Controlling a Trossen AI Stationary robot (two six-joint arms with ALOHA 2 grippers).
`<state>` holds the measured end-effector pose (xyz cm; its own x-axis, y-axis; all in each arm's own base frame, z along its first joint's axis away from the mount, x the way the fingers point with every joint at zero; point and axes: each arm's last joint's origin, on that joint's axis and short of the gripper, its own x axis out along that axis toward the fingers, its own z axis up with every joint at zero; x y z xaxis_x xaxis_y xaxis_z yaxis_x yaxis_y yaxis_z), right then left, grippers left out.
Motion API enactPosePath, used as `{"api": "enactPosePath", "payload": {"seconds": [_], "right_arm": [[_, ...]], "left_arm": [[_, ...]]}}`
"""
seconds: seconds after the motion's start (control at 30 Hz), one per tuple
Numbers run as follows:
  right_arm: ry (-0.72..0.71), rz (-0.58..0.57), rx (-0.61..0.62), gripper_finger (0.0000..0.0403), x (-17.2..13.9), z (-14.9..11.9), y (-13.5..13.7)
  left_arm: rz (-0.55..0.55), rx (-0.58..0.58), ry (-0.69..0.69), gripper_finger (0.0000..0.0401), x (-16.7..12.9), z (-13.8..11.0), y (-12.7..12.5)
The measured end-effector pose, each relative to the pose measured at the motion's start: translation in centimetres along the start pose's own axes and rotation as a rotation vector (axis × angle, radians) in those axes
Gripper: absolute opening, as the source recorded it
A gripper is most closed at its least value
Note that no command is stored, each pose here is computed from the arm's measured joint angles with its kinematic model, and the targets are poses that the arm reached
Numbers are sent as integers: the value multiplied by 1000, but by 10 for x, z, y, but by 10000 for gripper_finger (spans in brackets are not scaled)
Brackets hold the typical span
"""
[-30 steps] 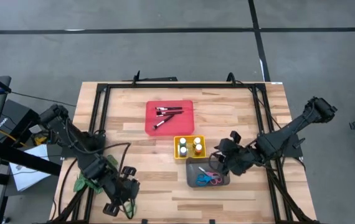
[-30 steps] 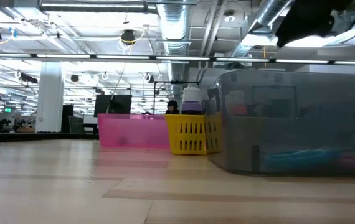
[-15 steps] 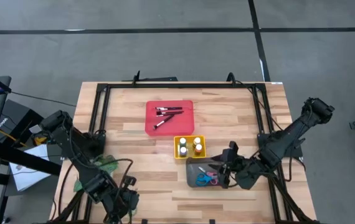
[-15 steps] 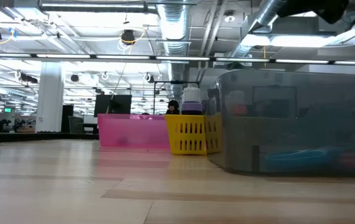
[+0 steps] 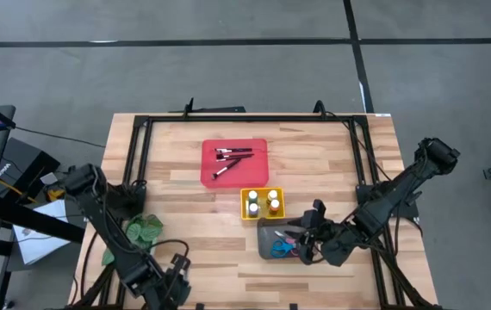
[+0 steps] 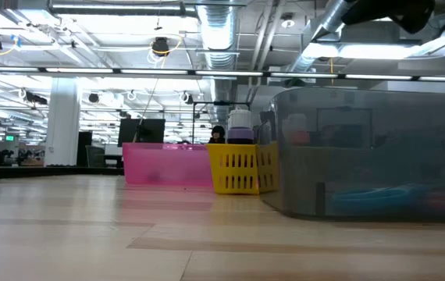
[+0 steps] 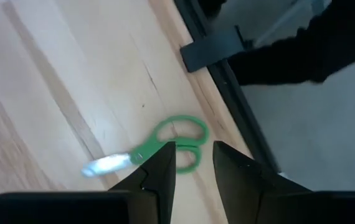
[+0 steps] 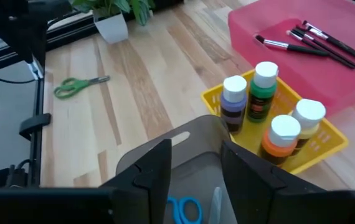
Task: Pick & Place Paint Supplies
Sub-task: Put the green scissors into the black bin
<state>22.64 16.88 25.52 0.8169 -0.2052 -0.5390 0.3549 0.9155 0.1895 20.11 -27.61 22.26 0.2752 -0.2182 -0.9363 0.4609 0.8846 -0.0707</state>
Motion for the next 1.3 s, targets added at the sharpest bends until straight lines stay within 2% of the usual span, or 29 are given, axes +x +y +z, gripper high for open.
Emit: {"api": "enactPosePath", "payload": {"seconds": [0.3, 0.4, 0.57, 1.03, 1.3], "right_arm": [[-19, 27, 2, 134, 0, 3, 3], [-30, 40, -6, 134, 0, 4, 5], [-31, 48, -19, 134, -1, 4, 6], [-1, 73, -20, 134, 0, 3, 6], [2, 74, -29, 134, 0, 3, 6]], "left_arm": [[82, 373, -60, 102, 5, 6, 0], [108, 451, -99, 102, 5, 10, 0], [123, 496, -116, 102, 6, 15, 6], [71, 646, -95, 102, 25, 24, 14], [81, 643, -65, 102, 33, 25, 17]]}}
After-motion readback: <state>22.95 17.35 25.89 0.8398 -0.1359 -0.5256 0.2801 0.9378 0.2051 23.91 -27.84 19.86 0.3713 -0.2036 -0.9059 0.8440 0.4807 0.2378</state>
